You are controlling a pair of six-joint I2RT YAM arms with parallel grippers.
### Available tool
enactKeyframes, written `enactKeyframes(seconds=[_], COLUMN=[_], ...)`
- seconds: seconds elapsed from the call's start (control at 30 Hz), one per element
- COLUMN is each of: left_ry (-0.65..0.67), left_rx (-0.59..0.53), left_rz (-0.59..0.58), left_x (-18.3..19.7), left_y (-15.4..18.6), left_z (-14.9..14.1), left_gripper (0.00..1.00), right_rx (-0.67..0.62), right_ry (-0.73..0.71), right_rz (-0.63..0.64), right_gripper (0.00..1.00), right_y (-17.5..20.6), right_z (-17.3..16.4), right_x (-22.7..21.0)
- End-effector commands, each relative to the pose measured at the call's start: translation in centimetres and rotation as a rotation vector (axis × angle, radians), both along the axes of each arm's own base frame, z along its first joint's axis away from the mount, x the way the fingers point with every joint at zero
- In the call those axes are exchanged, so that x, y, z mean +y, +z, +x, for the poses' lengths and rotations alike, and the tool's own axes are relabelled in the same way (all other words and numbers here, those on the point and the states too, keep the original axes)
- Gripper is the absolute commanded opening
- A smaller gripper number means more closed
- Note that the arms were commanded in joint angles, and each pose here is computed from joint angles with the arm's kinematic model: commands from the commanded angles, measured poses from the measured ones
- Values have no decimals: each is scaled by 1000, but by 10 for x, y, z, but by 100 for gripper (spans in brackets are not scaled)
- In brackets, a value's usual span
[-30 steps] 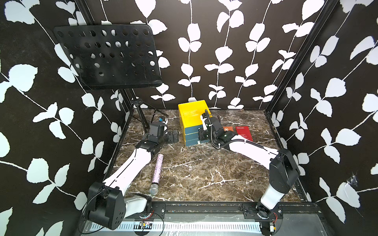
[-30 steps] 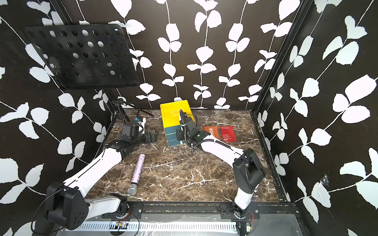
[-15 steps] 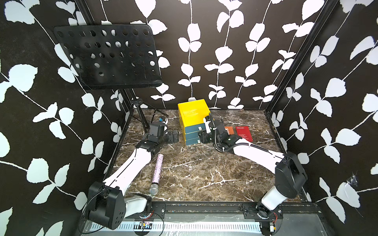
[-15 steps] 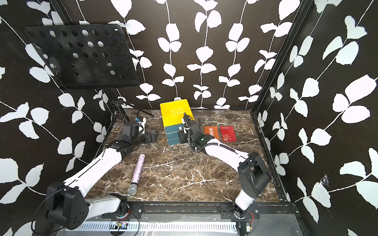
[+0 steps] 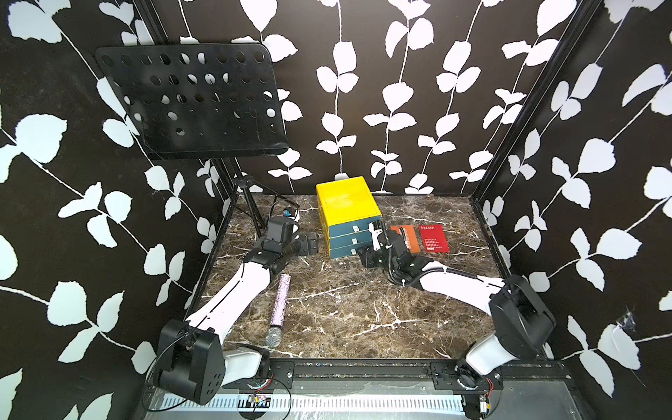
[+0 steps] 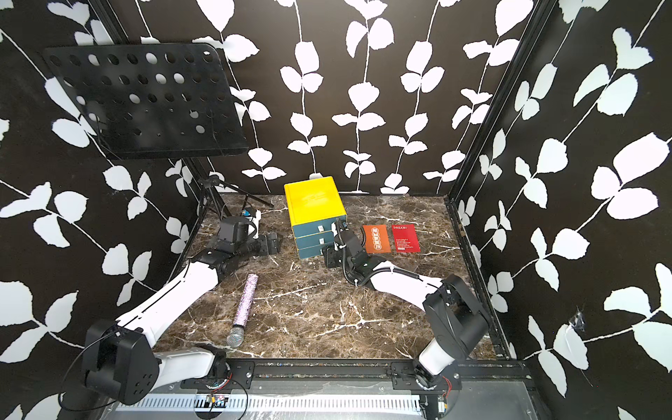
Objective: Take the postcards out of the drawer
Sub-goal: Open the drawer in the storage box.
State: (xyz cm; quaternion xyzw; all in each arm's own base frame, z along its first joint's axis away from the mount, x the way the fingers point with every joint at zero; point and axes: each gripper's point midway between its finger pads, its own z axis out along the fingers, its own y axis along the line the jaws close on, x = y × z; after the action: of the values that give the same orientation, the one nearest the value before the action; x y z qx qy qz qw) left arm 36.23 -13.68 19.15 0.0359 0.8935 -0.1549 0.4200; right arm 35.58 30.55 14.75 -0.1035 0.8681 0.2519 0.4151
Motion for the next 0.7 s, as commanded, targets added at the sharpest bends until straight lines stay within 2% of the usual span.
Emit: enactKeyframes(seconds=[0.0, 0.23, 0.47, 0.67], left_ry=[0, 0, -3, -4], left_rx=[-30, -25, -24, -21], left_rz=[2, 3, 0, 1], left_x=[1, 1, 0, 0], left_y=[12, 10, 9, 8], left_z=[4, 5, 5, 5], left_gripper=[99, 99, 99, 99], right_rx=[-74, -69, -108, -121], right_ry=[-8, -40, -90, -103], right_rz=[92, 88, 118, 120], right_gripper=[46, 44, 31, 25], right_y=[17, 3, 3, 2], right_z=[17, 31, 42, 51], right_x=[14, 20, 19, 23])
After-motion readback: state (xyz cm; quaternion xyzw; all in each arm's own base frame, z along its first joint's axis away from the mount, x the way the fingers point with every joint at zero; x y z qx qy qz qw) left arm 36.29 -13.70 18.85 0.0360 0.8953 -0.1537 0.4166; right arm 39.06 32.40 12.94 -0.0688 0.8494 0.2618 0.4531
